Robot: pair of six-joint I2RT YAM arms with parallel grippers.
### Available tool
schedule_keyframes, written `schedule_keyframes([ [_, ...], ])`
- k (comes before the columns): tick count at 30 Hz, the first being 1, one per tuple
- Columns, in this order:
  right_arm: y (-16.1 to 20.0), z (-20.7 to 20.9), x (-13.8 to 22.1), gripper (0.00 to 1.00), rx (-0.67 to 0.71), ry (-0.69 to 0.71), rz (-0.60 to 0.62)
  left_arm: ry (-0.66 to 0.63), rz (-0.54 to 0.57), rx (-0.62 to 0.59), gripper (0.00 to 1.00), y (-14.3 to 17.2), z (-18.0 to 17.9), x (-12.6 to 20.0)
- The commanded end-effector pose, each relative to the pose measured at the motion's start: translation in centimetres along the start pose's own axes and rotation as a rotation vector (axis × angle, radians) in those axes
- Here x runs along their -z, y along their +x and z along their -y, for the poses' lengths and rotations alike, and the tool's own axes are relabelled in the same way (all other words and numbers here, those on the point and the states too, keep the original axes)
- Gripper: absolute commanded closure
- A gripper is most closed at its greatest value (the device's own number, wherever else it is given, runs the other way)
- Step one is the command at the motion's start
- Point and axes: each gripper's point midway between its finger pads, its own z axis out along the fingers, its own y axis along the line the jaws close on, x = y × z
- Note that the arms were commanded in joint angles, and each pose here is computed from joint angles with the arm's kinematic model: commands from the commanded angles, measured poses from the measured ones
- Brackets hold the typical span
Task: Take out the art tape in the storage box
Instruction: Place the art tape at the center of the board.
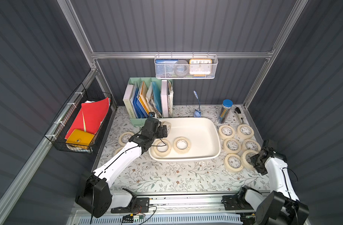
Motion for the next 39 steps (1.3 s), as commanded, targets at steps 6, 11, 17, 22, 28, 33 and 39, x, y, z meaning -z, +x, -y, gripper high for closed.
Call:
schedule_keyframes([
  [6,-3.0,1.3,-1.7,1.00,-0.127,-0.006,0.058,0.002,0.007,-0.002,0.00,0.3,-0.2,1.0],
  [11,-2.8,2.7,-3.6,1.00,-0.140,0.021,0.006,0.000,-0.001,-0.004,0.00,0.4,-0.1,0.5],
  [17,-1.3,2.7,-6.2,1.00,-0.125,0.041,-0.075,-0.005,0.002,-0.013,0.00,0.1,0.0,0.5],
  [22,-2.1,2.6,-6.8,1.00,-0.104,0.038,-0.040,-0.037,-0.017,-0.019,0.00,0.7,-0.8,0.5],
  [28,-1.9,2.0,-6.8,0.71,-0.090,0.010,-0.060,-0.054,-0.049,-0.015,0.00,1.8,-1.2,0.4],
  [33,-2.4,1.9,-5.8,0.33,-0.072,-0.004,-0.027,-0.066,-0.079,-0.037,0.00,2.4,-1.4,0.1],
  [39,-3.9,-0.1,-1.7,0.30,-0.046,-0.126,0.073,-0.063,-0.117,-0.052,0.00,3.3,-1.3,-0.3],
])
